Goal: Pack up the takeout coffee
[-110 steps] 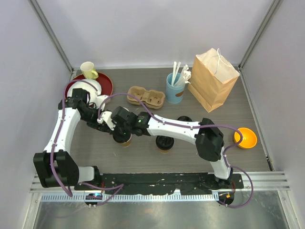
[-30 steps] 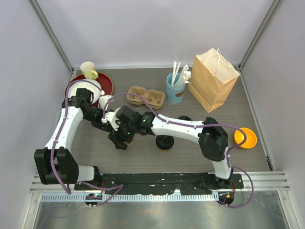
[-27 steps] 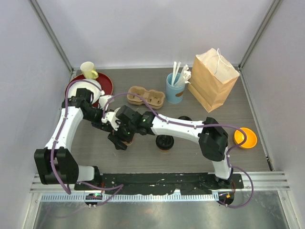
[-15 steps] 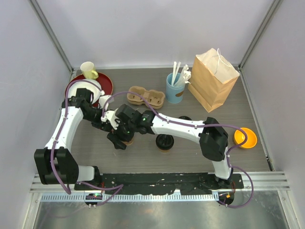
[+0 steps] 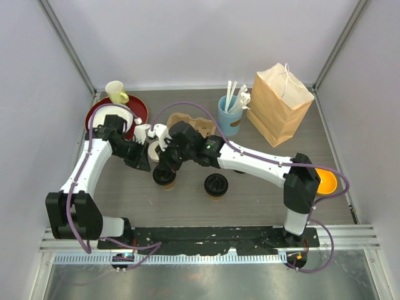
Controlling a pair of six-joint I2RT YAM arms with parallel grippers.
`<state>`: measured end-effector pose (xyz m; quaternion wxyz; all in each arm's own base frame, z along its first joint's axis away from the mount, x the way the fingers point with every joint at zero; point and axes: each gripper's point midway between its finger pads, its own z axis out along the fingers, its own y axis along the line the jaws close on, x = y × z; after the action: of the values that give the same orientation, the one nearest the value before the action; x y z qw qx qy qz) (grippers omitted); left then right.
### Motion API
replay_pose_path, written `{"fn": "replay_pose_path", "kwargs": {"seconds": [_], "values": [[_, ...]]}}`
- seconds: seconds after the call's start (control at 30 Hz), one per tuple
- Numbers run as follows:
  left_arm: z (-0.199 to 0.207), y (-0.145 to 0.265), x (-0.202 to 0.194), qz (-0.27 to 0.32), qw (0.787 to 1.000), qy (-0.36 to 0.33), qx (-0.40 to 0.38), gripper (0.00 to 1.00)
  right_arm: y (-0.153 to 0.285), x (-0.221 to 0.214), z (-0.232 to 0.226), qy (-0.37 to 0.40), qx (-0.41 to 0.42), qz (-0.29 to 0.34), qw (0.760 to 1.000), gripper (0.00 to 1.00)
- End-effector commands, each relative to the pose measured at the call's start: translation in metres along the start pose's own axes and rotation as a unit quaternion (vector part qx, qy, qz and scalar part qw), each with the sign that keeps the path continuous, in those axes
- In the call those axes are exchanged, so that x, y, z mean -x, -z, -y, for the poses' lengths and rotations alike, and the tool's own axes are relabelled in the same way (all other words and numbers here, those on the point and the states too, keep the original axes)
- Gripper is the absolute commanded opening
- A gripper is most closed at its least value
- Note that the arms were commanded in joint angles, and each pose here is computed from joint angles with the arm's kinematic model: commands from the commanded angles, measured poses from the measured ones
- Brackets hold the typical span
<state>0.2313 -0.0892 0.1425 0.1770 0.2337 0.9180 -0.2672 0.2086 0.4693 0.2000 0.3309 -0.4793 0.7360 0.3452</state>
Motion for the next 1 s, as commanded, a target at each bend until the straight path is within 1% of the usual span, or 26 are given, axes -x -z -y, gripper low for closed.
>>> {"fn": "replay_pose_path", "kwargs": {"seconds": [0.0,0.17,0.33,0.43,0.53,0.57,0.6,0.67,0.7,0.8,0.97], "values": [[0.015,-0.005,0.019,0.016,0.999,-0.030,-0.024,0.00,0.000,0.005,0.014,-0.039,-0.006,0.035,0.999,0.01],[0.026,0.000,0.039,0.041,0.997,-0.051,-0.032,0.00,0.006,0.025,0.015,-0.030,-0.011,0.059,0.998,0.01],[0.028,-0.009,0.037,0.037,0.997,-0.046,-0.045,0.00,0.007,0.026,0.015,-0.033,-0.007,0.062,0.998,0.01],[0.024,-0.022,0.034,0.034,0.997,-0.040,-0.053,0.00,-0.002,0.015,0.016,-0.053,0.002,0.055,0.997,0.01],[0.009,-0.039,0.019,0.011,0.999,-0.030,-0.041,0.00,-0.021,-0.020,0.026,-0.084,0.007,0.039,0.996,0.01],[0.007,-0.042,0.016,0.004,0.999,-0.027,-0.041,0.00,-0.028,-0.045,0.027,-0.103,0.010,0.017,0.994,0.01],[0.005,-0.046,0.012,-0.006,0.999,-0.022,-0.043,0.00,-0.037,-0.058,0.031,-0.112,0.009,0.012,0.994,0.01],[0.006,-0.049,0.005,-0.017,0.998,-0.018,-0.051,0.00,-0.042,-0.083,0.035,-0.134,0.007,-0.009,0.991,0.01],[0.005,-0.049,0.005,-0.018,0.998,-0.022,-0.048,0.00,-0.043,-0.089,0.035,-0.136,0.005,-0.014,0.991,0.01],[0.004,-0.047,0.001,-0.022,0.998,-0.032,-0.042,0.00,-0.039,-0.092,0.036,-0.134,-0.002,-0.015,0.991,0.01],[0.023,-0.034,0.010,0.000,0.997,-0.041,-0.072,0.00,-0.025,-0.068,0.035,-0.118,-0.006,0.000,0.993,0.01]]}}
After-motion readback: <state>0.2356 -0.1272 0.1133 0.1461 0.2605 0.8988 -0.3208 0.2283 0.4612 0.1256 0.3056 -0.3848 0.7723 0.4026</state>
